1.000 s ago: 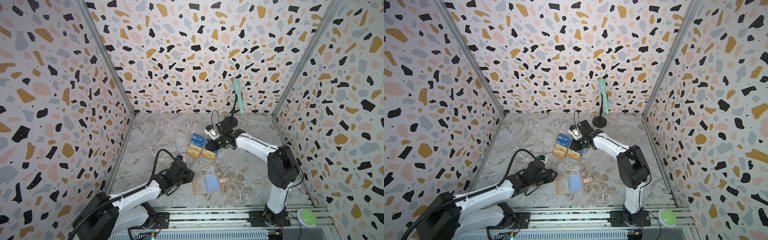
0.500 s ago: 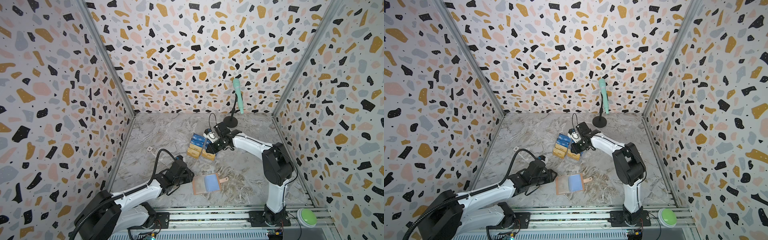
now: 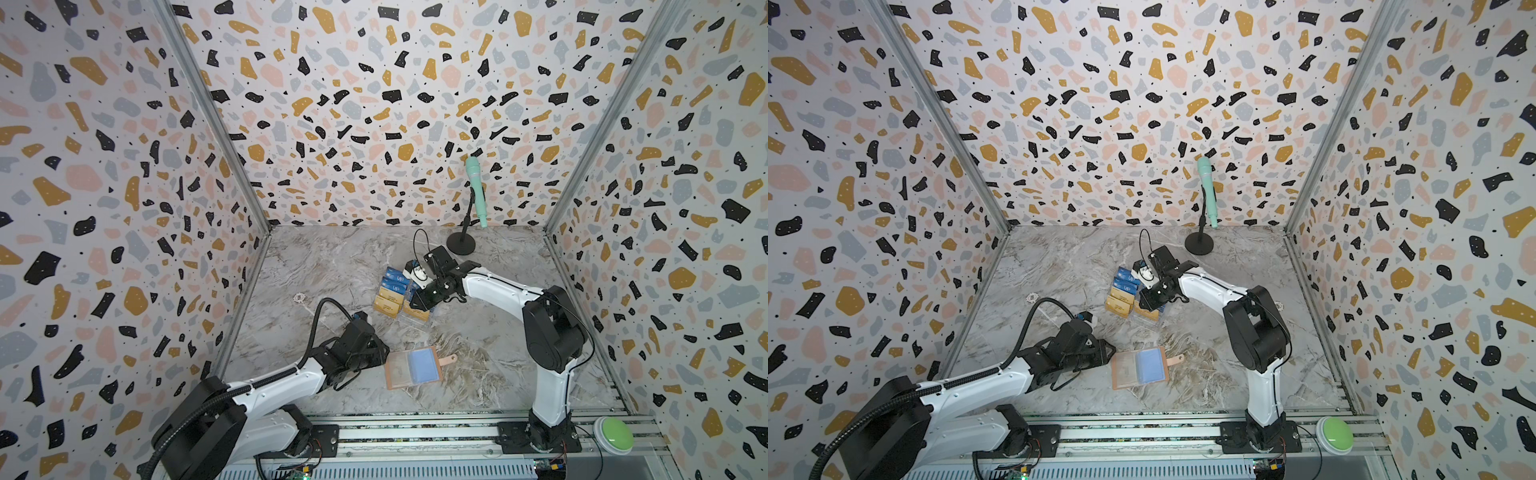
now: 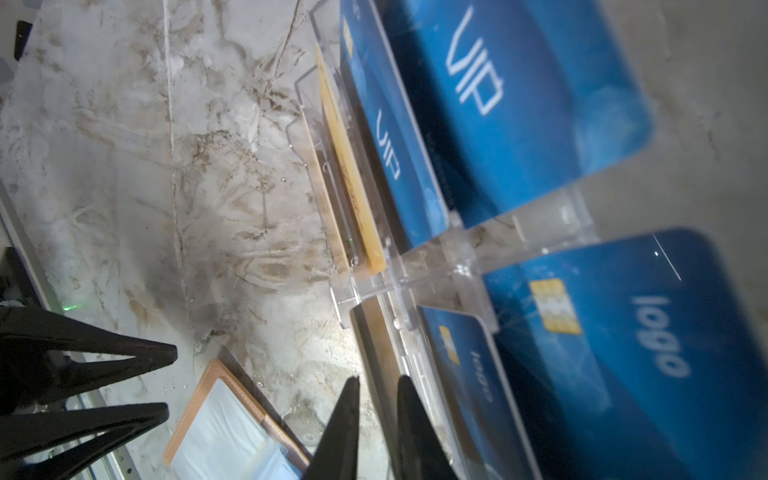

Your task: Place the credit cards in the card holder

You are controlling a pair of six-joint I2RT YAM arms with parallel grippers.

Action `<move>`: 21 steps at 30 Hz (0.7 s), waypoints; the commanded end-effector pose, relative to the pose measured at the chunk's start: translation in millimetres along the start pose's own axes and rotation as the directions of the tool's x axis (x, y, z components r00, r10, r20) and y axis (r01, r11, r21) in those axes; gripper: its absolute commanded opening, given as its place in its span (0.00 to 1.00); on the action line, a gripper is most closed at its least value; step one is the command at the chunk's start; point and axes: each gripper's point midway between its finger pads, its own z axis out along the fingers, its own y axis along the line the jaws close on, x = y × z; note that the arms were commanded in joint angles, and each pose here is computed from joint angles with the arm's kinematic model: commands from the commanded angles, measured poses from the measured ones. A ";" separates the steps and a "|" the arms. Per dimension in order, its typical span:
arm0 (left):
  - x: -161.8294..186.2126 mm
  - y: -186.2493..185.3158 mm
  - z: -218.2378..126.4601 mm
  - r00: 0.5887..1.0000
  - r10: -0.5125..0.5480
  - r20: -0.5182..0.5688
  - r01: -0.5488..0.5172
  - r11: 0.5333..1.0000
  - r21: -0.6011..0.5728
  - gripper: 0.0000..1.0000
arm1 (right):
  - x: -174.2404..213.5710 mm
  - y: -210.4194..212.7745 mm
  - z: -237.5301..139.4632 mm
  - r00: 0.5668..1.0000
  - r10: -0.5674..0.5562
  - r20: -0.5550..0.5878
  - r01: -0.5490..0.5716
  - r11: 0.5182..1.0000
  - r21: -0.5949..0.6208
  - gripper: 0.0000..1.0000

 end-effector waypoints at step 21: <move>-0.3 5.6 -0.1 1.000 0.005 0.003 -0.005 1.000 -0.018 0.40 | -21.5 8.1 -17.9 0.989 -0.140 0.041 0.137 0.988 0.067 0.00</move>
